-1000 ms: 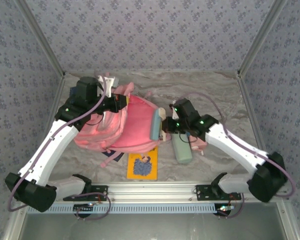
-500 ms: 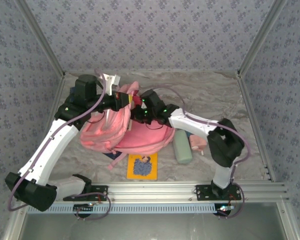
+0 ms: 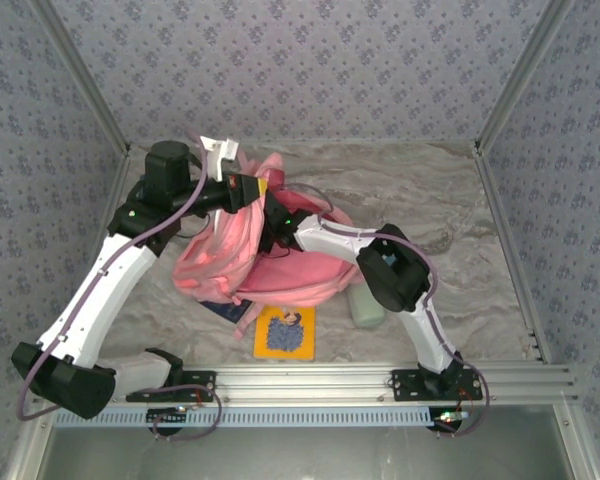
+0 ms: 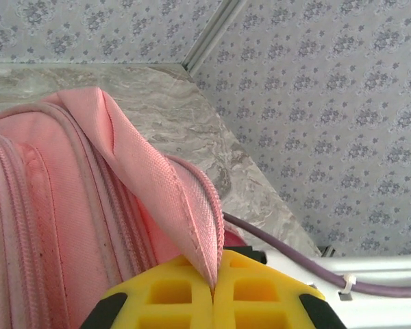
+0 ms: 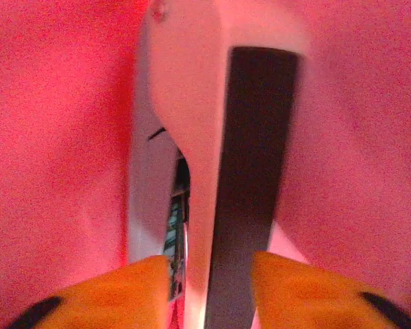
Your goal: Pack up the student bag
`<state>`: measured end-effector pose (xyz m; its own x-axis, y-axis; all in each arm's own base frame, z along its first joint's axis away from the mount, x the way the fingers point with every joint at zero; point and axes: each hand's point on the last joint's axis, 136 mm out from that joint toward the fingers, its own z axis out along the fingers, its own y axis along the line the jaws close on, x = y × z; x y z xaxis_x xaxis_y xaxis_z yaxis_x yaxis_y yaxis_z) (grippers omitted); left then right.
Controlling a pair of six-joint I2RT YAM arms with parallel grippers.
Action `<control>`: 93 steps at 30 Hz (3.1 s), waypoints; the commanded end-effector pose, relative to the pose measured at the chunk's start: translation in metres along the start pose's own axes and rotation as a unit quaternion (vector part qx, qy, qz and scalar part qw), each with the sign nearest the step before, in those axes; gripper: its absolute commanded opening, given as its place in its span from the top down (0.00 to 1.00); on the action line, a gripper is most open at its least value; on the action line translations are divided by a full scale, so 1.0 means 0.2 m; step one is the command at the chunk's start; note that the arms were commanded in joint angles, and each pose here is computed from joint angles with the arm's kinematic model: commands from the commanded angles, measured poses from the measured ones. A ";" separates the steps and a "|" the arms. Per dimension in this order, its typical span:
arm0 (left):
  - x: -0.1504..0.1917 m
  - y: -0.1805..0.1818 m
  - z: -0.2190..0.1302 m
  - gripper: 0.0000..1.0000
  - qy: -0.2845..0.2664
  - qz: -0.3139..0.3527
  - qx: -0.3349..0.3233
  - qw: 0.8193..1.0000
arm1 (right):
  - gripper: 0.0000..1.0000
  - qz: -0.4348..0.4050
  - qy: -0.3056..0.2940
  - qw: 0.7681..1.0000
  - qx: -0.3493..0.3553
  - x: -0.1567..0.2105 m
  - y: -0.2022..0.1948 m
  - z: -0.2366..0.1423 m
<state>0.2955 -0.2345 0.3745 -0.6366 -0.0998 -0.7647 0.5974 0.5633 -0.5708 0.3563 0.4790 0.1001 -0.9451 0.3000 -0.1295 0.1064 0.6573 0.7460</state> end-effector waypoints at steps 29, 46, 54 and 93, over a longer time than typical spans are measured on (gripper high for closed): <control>-0.03 0.25 -0.14 1.00 -0.116 -0.097 -0.118 0.981 | 0.35 -0.054 -0.217 0.932 0.285 -0.11 -0.84 -1.59; 0.08 0.19 -0.10 1.00 -0.102 -0.062 -0.096 0.988 | 0.14 0.320 -0.199 0.864 0.333 0.07 -1.52 -1.63; 0.09 0.14 -0.11 1.00 -0.098 -0.040 -0.093 0.990 | 0.14 0.356 -0.216 0.858 0.299 -0.07 -1.52 -1.48; 0.02 0.00 -0.09 1.00 -0.073 -0.005 -0.063 0.995 | 0.67 0.071 -0.316 0.921 0.218 -0.31 -1.11 -1.80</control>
<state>0.2931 -0.2093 0.3122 -0.6636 -0.2097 -0.7181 0.3736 0.7387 -0.5610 0.2679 0.0521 0.1532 -0.5073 0.7624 -0.4018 0.6235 0.6465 0.4396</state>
